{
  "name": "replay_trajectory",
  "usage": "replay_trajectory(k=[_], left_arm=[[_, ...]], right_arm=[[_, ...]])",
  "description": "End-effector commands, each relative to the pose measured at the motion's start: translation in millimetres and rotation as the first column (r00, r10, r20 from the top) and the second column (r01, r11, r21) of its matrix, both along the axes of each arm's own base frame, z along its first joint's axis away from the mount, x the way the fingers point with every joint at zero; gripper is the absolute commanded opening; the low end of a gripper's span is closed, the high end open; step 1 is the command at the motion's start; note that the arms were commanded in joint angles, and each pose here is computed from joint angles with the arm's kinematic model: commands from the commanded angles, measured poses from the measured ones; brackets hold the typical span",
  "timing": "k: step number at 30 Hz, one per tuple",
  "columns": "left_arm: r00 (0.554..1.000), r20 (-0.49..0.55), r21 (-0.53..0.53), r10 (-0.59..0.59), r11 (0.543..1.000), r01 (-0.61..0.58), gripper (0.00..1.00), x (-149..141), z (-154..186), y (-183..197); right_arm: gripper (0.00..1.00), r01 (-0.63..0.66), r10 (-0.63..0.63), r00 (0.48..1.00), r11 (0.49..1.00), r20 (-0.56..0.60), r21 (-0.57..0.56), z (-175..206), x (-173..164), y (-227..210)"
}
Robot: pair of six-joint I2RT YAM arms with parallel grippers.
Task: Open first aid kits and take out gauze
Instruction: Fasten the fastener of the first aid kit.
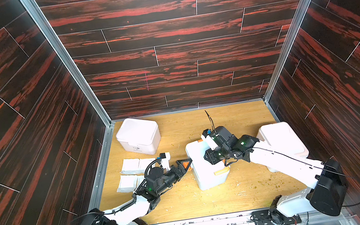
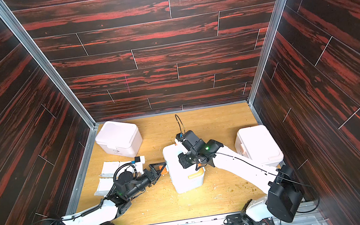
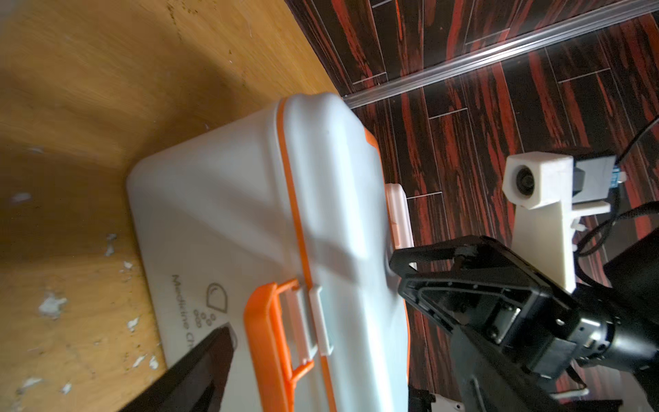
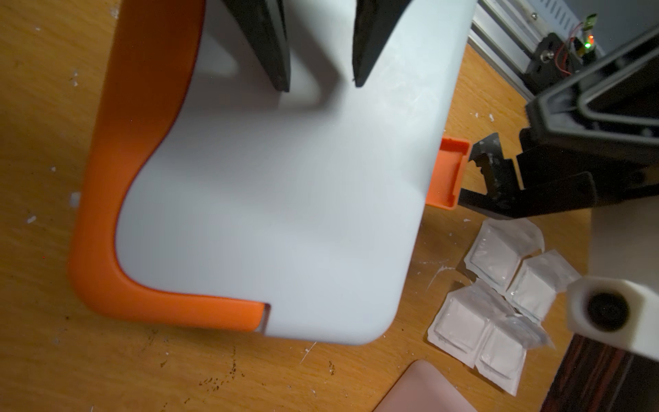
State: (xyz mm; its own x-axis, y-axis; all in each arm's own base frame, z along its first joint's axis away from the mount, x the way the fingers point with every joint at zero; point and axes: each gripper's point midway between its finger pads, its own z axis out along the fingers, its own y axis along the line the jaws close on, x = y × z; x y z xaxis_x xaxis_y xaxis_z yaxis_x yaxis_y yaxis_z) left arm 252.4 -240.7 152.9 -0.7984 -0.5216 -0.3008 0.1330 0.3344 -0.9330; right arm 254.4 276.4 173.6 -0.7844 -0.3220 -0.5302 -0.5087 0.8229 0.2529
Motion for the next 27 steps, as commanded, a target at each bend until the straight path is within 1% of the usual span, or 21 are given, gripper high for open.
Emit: replay_trajectory(k=[1,6,10,19,27], left_arm=[[0.999,-0.004,0.100,0.053,0.994,-0.053,1.00,0,-12,15],[0.999,0.028,0.121,0.034,0.992,-0.037,1.00,-6,2,18],[0.999,0.033,0.108,-0.004,0.994,0.001,1.00,-9,10,11],[0.994,0.043,0.009,-0.100,0.995,0.099,1.00,-4,27,-17],[0.994,0.045,0.037,-0.095,0.995,0.093,1.00,-7,29,-20]], right_arm=[[0.39,0.018,-0.019,1.000,0.999,-0.023,-0.046,-6,-5,-9],[0.42,0.014,-0.015,1.000,1.000,-0.016,-0.016,-1,-6,-6],[0.41,0.011,-0.011,1.000,1.000,-0.023,-0.012,-3,-6,-4],[0.41,0.007,-0.007,1.000,1.000,-0.027,-0.007,-4,-8,-4],[0.41,0.010,-0.010,1.000,1.000,-0.024,-0.012,-5,-8,-6]])
